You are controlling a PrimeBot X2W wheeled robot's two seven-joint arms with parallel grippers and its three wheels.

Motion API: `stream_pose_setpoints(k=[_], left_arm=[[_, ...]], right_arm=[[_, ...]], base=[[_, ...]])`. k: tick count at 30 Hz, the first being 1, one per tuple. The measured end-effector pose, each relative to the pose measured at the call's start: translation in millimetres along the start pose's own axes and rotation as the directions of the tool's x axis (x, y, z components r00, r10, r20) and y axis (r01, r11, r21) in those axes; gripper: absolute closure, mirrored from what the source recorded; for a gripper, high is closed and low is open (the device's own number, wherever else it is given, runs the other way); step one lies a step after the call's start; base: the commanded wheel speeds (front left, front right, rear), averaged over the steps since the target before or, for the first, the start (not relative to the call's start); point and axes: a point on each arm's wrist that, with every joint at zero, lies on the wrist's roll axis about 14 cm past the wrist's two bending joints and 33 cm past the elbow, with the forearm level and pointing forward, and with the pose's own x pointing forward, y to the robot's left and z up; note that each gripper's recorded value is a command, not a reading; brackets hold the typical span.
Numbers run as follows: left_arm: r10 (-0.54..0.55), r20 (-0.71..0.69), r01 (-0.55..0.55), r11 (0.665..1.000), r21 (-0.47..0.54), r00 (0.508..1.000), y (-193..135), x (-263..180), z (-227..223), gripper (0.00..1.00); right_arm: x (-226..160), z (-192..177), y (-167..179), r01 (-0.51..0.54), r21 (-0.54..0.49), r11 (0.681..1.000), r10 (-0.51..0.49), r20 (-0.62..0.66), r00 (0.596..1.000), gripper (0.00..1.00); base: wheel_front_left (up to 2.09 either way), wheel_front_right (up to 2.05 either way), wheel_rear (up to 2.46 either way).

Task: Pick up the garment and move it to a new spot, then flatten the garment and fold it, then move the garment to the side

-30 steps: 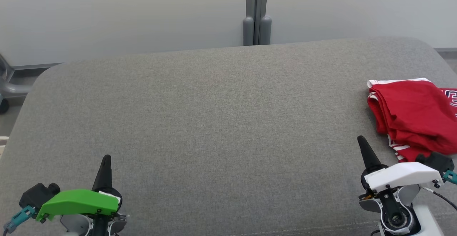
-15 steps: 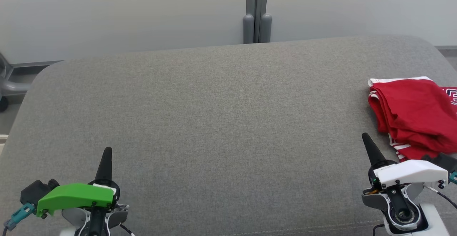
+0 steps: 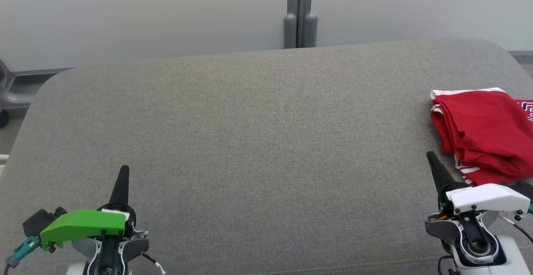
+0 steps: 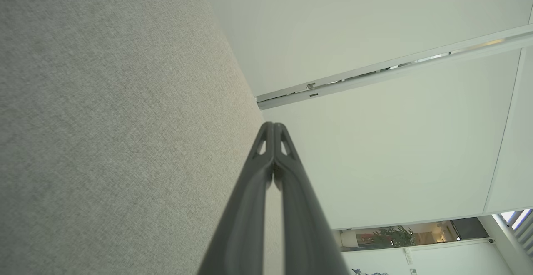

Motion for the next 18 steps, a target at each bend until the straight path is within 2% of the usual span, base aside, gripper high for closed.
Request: stream_pose_setpoints(k=[18], left_arm=[[-0.037, 0.018, 0.039, 0.989, -0.141, 0.999, -7.0, 8.6, 2.3, 1.00]], right_arm=[[4.4, 8.6, -2.0, -0.007, 0.149, 0.989, 0.003, 0.023, 1.000, 1.00]], base=[[0.00, 0.00, 0.00]])
